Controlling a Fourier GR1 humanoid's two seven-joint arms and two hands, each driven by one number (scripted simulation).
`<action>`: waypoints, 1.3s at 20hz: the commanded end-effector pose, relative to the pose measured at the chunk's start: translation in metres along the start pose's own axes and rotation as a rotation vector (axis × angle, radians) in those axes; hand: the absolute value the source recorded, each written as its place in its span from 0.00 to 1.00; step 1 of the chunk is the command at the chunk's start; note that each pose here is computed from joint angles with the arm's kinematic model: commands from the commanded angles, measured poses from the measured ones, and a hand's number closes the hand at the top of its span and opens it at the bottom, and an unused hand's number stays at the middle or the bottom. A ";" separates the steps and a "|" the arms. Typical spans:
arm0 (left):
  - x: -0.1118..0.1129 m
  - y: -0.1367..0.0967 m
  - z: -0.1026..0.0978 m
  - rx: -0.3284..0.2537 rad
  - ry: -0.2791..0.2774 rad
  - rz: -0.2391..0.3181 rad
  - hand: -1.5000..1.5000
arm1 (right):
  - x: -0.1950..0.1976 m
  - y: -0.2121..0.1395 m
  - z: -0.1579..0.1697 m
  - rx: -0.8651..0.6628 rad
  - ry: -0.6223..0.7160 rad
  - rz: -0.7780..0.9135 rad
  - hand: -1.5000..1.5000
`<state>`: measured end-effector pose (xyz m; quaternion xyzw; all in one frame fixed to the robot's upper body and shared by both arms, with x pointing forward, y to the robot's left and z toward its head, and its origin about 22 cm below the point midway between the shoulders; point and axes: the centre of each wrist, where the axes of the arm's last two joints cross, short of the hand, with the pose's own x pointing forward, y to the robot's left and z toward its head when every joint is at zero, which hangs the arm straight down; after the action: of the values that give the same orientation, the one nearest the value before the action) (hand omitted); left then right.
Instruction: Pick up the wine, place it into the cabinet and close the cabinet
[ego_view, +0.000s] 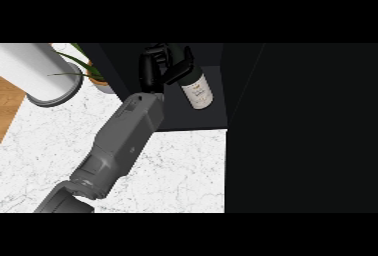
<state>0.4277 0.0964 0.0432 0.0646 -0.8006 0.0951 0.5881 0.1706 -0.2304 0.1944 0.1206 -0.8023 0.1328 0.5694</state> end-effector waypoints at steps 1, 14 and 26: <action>-0.005 0.021 -0.009 0.059 0.037 0.062 1.00 | 0.012 0.005 0.021 0.007 -0.056 -0.032 0.00; -0.026 0.019 0.009 0.045 0.036 -0.006 1.00 | 0.017 0.005 0.013 0.026 -0.038 -0.022 0.00; -0.033 0.020 0.014 0.068 0.046 -0.138 0.00 | 0.011 0.006 0.005 0.030 -0.041 -0.019 0.00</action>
<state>0.4270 0.1052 0.0228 0.1085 -0.7885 0.0865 0.5992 0.1721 -0.2303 0.1937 0.1244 -0.8051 0.1397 0.5629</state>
